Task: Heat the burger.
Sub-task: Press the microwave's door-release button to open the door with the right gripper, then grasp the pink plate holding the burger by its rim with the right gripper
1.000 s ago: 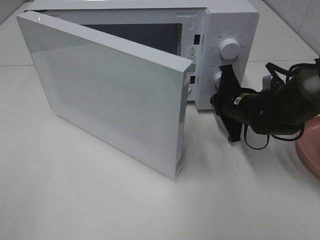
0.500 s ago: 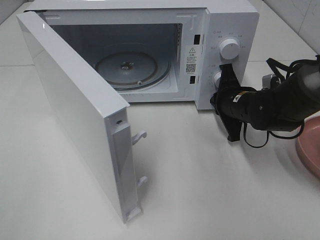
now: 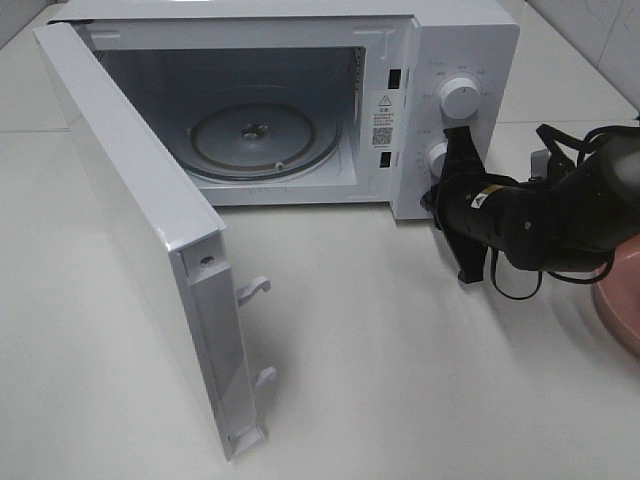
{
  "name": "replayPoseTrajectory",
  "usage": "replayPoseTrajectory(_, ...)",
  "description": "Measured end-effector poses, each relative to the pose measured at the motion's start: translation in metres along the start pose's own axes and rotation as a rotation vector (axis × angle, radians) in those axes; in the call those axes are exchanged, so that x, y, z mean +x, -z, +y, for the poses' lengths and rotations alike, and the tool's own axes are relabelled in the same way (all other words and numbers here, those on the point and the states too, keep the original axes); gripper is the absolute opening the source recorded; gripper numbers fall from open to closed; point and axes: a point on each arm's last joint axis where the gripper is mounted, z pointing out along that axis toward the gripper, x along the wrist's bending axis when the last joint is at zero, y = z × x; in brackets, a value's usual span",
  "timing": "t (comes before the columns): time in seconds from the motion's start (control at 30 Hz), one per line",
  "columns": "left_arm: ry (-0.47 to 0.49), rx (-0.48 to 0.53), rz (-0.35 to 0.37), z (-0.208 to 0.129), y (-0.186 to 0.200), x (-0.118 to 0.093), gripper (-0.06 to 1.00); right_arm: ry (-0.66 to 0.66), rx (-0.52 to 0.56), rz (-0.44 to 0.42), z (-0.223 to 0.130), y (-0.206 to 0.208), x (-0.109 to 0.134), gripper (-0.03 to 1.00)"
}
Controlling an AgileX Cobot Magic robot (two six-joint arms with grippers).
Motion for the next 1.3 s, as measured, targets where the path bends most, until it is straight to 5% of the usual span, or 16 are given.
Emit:
replayPoseTrajectory(0.97, 0.0, 0.0, 0.0, 0.0, 0.0, 0.0, 0.99, 0.038, 0.091, -0.01, -0.02, 0.034, -0.018, 0.02)
replayPoseTrajectory(1.3, 0.0, 0.0, 0.0, 0.0, 0.0, 0.0, 0.99, 0.211, 0.084, 0.012, -0.014, 0.067, -0.01, 0.02)
